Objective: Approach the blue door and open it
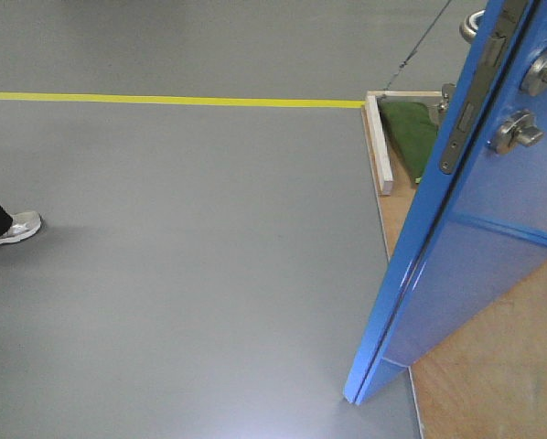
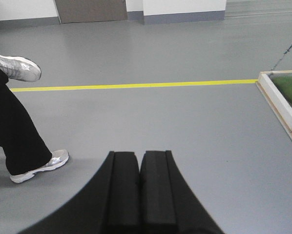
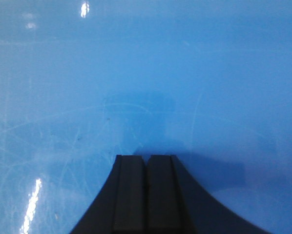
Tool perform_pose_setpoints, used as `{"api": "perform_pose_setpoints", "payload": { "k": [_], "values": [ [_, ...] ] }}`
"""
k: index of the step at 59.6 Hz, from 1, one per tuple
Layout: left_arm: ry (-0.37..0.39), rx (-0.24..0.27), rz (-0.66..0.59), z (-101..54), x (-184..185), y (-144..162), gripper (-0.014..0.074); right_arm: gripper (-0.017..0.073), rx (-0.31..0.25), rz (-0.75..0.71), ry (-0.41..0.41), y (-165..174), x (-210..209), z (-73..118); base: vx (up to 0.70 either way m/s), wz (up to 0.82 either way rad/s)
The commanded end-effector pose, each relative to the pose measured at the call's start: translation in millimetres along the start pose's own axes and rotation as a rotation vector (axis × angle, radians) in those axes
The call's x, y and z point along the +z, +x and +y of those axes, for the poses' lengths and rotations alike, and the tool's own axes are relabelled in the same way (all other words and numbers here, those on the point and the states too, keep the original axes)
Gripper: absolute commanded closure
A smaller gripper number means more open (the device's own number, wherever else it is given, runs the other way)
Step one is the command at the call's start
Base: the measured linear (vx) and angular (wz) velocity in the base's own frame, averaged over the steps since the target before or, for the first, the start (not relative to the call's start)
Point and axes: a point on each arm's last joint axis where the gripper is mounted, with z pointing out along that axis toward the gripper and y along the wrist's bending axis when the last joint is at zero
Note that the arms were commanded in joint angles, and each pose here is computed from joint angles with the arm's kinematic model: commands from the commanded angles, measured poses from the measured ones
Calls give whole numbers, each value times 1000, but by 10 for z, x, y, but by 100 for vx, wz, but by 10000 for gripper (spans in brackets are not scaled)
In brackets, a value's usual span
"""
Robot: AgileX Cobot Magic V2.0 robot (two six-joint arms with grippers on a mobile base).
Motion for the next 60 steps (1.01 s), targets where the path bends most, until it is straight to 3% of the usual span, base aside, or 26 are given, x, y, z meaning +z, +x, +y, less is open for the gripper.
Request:
{"api": "perform_pose_setpoints", "payload": {
  "k": [1, 60],
  "values": [
    [-4, -3, -88, 3, -7, -63, 524, 554, -1, 34, -71, 93, -50, 186, 19, 14],
    [-4, -3, -88, 3, -7, -63, 524, 554, 0, 34, -70, 92, -48, 183, 26, 4]
  ]
}}
